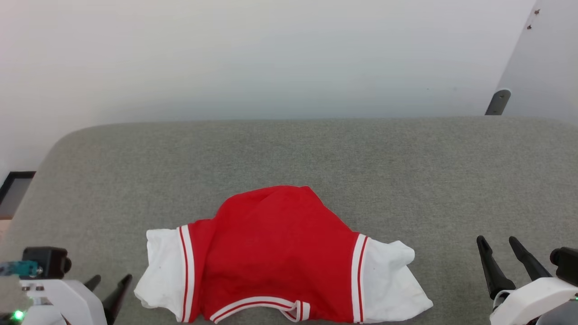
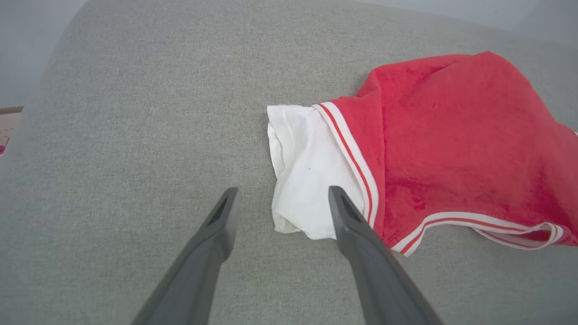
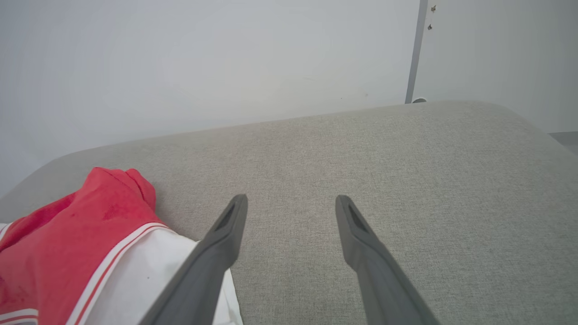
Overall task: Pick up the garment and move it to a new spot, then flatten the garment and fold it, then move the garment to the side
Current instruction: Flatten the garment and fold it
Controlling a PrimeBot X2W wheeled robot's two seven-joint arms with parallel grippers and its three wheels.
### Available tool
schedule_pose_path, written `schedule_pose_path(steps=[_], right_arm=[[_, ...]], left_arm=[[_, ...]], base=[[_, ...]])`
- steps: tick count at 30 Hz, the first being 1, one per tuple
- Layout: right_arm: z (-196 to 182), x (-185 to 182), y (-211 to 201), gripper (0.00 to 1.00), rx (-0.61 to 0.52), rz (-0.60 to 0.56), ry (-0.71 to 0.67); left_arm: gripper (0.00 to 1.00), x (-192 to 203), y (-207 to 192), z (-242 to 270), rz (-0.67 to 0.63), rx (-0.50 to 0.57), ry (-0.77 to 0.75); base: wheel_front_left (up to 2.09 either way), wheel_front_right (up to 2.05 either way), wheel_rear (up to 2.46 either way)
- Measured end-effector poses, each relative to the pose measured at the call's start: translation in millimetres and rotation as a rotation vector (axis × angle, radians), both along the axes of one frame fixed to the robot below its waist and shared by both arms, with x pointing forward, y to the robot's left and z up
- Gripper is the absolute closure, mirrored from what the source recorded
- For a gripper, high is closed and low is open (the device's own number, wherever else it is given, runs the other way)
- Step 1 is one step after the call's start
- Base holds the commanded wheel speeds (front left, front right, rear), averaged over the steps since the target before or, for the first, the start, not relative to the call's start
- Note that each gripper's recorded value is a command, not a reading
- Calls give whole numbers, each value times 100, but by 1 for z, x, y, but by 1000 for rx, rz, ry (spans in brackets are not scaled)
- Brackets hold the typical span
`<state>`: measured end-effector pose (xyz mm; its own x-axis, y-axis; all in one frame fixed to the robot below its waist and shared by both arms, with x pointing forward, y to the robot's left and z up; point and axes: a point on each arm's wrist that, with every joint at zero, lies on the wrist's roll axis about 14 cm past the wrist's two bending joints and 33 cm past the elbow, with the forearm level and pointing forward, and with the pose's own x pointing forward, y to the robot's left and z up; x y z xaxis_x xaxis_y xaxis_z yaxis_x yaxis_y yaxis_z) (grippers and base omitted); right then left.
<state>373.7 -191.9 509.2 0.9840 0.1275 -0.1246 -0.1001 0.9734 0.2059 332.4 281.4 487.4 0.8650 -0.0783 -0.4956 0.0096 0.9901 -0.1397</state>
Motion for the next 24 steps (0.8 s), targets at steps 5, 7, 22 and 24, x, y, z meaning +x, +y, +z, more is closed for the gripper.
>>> schedule_pose_path(steps=[5,7,22,24], right_arm=[[-2,0,2,0,-7,13,14],[-2,1,3,0,-10,17,18],[-23,17,-5,0,-31,9,92],[-24,18,-7,0,-34,6,99]], left_arm=[[0,-10,0,-16,-7,3,66],[0,-10,-1,-23,-11,3,94],[0,17,-5,-86,-31,21,319],[0,17,-5,-96,-39,37,358]], base=[[0,0,0],[0,0,0],[0,0,0],[0,0,0]])
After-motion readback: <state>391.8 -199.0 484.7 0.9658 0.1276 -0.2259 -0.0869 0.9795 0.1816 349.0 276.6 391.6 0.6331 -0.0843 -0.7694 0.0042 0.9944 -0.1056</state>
